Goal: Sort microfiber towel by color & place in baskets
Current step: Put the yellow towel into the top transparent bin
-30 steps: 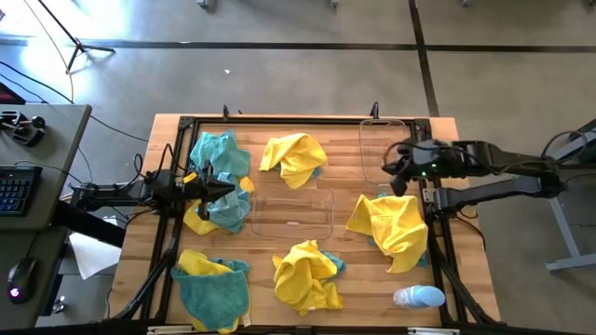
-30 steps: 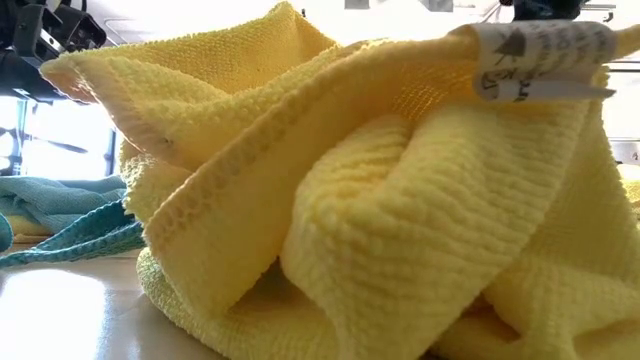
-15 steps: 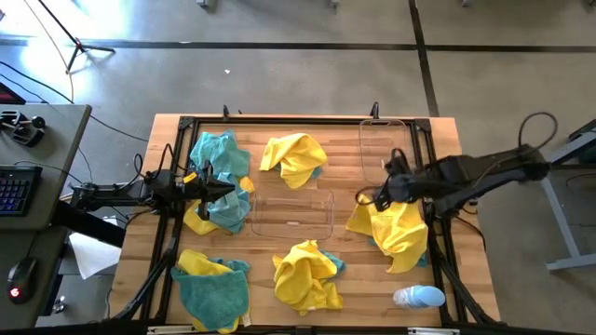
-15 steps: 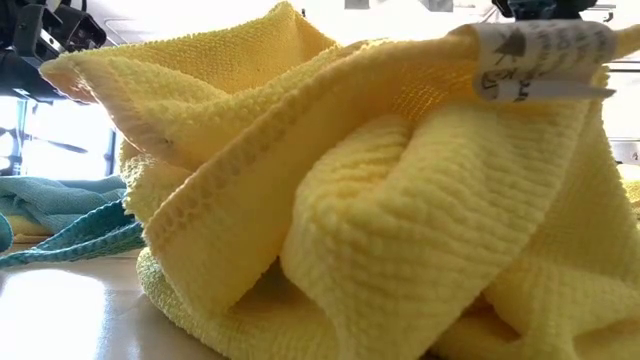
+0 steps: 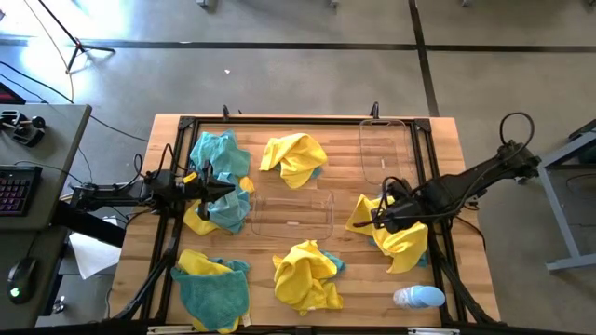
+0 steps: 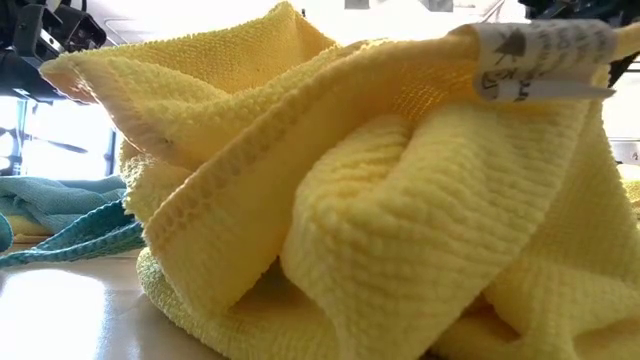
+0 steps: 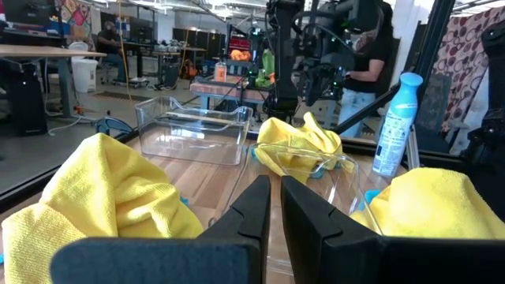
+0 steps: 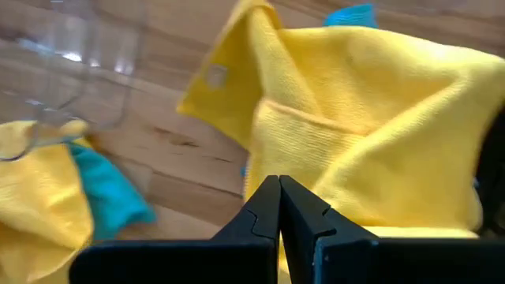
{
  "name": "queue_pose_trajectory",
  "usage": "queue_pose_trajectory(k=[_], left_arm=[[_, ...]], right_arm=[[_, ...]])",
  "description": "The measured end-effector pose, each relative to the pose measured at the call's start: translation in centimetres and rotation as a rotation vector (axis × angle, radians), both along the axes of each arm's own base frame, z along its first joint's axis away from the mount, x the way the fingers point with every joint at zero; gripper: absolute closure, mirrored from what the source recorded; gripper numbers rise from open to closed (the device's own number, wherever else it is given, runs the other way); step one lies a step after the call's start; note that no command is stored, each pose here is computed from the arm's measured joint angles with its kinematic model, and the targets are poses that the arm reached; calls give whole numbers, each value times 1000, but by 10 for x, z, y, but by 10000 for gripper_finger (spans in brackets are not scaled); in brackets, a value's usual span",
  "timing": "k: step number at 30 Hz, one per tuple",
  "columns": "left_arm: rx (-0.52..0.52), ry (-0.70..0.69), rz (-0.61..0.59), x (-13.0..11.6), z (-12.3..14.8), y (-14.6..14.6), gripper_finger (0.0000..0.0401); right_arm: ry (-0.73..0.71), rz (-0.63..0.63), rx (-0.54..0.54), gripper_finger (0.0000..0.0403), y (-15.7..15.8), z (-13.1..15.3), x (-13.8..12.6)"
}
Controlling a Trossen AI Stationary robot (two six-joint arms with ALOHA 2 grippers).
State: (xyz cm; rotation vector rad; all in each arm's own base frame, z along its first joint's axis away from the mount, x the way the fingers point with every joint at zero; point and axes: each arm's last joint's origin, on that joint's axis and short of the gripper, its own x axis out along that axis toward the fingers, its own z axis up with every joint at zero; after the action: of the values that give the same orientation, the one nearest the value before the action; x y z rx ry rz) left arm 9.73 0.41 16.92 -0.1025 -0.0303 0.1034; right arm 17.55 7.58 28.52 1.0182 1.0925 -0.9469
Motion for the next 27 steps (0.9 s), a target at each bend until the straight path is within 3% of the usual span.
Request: queue_pose_trajectory(k=[8,17,23,27], left_arm=[[0,0,0,0,0,0,380],[0,0,0,0,0,0,380],[0,0,0,0,0,0,380],[0,0,0,0,0,0,380]], right_arm=[[23,-92,53,402,1,-3,-1],[130,-81,157,398,3,-39,-5],[156,-119,153,336,2,-49,-8],[177,-140,93,283,-2,-55,-13]])
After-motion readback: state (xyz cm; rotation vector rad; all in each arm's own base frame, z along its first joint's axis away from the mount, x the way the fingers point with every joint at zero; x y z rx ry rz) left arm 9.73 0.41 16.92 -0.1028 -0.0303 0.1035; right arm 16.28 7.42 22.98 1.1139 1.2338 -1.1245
